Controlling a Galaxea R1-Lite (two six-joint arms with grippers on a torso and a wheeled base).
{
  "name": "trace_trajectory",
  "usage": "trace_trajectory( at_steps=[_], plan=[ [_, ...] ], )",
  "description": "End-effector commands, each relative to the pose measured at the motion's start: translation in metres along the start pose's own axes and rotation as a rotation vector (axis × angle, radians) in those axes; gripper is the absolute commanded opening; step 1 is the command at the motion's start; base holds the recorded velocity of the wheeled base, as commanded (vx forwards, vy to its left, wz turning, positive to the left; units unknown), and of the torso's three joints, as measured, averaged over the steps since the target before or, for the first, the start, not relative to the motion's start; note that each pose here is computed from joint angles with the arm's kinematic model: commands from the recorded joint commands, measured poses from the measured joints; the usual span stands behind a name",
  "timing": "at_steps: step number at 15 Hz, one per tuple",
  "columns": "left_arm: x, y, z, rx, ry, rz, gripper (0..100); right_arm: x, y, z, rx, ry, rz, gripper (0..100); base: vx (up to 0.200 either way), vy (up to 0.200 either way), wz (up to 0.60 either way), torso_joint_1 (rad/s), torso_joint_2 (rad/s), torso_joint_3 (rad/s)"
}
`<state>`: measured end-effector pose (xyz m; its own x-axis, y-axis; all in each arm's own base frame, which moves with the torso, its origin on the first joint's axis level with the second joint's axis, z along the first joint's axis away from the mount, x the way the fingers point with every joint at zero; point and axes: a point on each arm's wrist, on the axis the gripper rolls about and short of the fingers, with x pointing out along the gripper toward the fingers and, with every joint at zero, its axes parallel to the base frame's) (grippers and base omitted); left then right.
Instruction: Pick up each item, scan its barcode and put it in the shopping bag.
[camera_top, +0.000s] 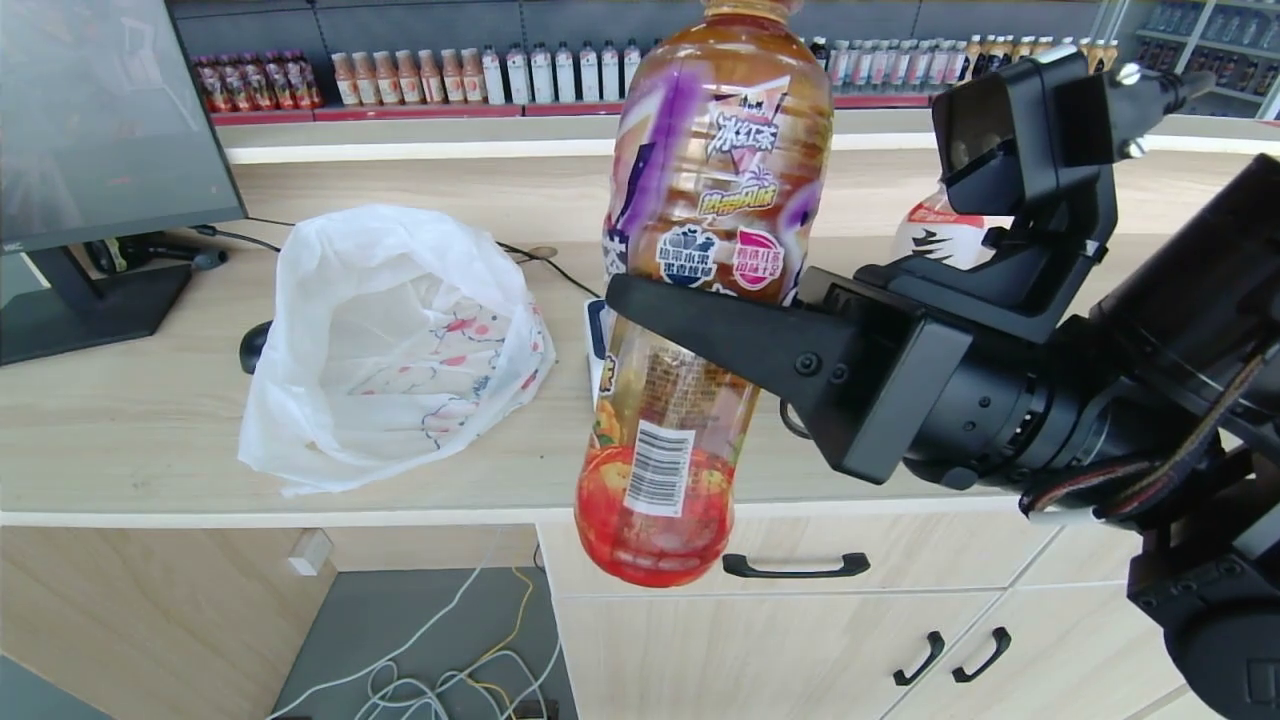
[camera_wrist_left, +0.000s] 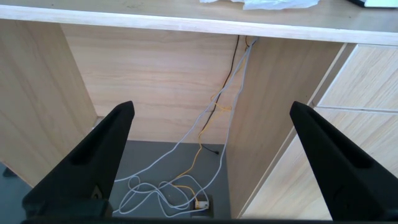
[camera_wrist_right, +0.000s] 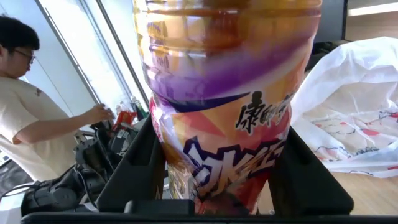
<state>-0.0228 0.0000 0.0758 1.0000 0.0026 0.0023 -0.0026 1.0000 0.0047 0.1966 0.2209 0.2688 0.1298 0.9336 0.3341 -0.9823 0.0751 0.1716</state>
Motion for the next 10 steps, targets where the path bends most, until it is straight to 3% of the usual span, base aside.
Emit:
trace_trajectory(
  at_steps=[1,10],
  plan=[
    [0.0,0.0,0.0,0.0,-0.001,-0.001,100,0.001,0.0027,0.0001,0.0,-0.001,0.01,0,0.0,0.0,0.0,0.0,0.0,0.0],
    [0.0,0.0,0.0,0.0,-0.001,-0.001,100,-0.0016,0.0076,0.0021,-0.004,-0.008,0.009,0,0.0,0.0,0.0,0.0,0.0,0.0]
  ],
)
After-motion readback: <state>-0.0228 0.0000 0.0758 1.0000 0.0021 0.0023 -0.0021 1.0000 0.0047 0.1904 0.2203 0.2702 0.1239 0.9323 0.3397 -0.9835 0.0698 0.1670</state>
